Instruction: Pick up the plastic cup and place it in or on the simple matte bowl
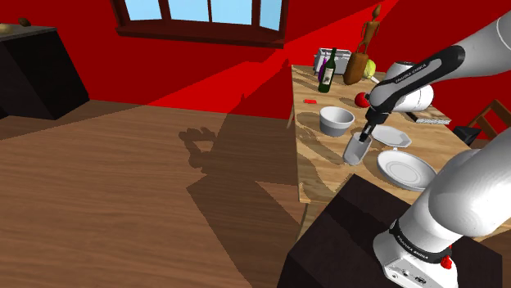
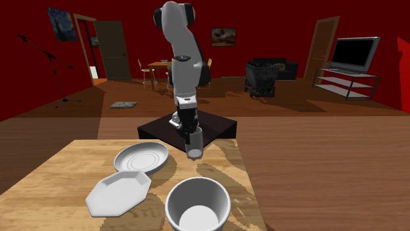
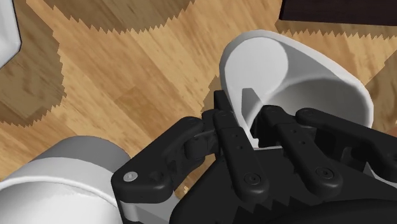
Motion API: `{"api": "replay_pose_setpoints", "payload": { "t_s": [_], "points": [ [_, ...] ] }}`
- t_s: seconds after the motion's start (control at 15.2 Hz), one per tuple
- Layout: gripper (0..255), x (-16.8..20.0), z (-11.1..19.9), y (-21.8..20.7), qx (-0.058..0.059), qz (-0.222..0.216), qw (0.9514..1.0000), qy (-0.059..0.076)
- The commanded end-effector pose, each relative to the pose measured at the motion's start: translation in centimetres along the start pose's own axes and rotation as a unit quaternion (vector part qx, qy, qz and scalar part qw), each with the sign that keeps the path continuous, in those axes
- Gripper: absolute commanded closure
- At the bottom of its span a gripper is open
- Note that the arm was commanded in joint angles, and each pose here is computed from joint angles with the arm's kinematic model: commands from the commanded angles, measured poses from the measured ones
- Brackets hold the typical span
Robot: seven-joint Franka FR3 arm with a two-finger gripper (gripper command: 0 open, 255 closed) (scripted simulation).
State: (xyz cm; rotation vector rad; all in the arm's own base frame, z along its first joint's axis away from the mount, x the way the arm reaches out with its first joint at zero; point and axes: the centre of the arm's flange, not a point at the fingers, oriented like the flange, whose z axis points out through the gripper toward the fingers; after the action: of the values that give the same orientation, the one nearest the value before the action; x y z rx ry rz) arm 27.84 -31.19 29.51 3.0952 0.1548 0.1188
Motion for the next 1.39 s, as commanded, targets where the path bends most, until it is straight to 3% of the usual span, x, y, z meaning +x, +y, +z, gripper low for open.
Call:
{"api": "replay_pose_setpoints", "payload": {
  "t_s": [0.0,1.32],
  "points": [
    [255,0.0,-1.1,0.0,0.000,0.000,1.0000,0.000],
    [255,0.8,-11.6,0.5,0.000,0.000,1.0000,0.000]
  ]
}}
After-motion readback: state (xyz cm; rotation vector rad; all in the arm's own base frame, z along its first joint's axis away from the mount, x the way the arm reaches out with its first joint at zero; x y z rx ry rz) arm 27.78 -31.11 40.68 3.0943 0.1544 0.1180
